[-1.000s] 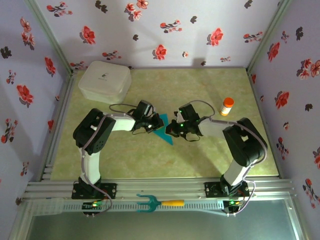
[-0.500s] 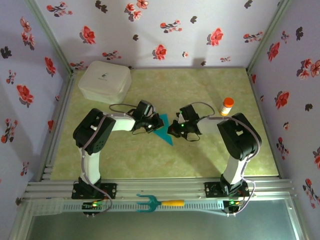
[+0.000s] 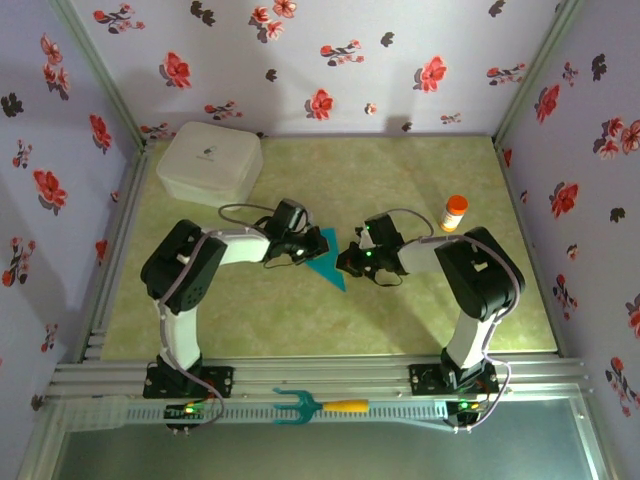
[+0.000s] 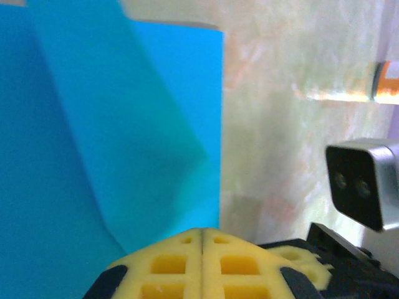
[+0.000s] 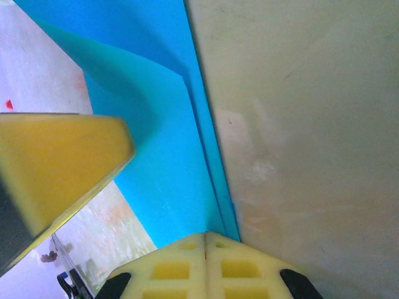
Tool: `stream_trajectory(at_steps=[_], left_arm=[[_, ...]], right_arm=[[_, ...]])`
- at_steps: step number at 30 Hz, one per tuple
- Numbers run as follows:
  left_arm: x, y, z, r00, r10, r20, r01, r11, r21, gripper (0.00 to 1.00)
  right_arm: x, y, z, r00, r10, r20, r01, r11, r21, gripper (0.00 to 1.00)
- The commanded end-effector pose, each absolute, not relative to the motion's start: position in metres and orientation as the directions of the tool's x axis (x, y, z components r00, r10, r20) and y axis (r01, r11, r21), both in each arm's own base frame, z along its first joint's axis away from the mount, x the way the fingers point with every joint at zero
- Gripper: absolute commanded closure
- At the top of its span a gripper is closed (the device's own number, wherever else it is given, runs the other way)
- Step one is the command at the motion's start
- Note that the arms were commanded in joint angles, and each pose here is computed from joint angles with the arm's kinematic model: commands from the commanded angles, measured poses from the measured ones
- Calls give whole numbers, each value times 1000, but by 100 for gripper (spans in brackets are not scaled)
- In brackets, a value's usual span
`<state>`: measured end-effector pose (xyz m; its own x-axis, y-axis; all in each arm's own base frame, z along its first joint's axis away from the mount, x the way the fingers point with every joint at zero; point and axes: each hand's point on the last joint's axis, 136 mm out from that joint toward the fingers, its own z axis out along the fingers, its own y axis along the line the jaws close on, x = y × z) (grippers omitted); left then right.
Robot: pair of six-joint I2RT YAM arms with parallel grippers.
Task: Fold a paper plane with a square sheet of paper (pick it up from the middle)
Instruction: Fourth fold the wing at the center of the table.
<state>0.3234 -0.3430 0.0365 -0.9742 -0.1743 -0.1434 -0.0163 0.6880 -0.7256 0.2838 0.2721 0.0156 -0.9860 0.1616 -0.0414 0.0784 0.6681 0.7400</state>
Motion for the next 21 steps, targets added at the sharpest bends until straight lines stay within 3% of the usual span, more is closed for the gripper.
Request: stream_trajectory(at_steps=[1, 7, 21], left_arm=[[312, -357, 45, -982, -124, -145, 22, 679, -733, 99], [302, -345, 14, -988, -144, -48, -72, 722, -688, 100], [343, -321, 1, -970, -241, -27, -152, 692, -705, 97]], right_arm=[[252, 240, -31, -981, 182, 73, 190, 790, 583, 100], [252, 239, -32, -981, 180, 70, 187, 796, 575, 100], [245, 232, -38, -984, 160, 73, 174, 820, 545, 100]])
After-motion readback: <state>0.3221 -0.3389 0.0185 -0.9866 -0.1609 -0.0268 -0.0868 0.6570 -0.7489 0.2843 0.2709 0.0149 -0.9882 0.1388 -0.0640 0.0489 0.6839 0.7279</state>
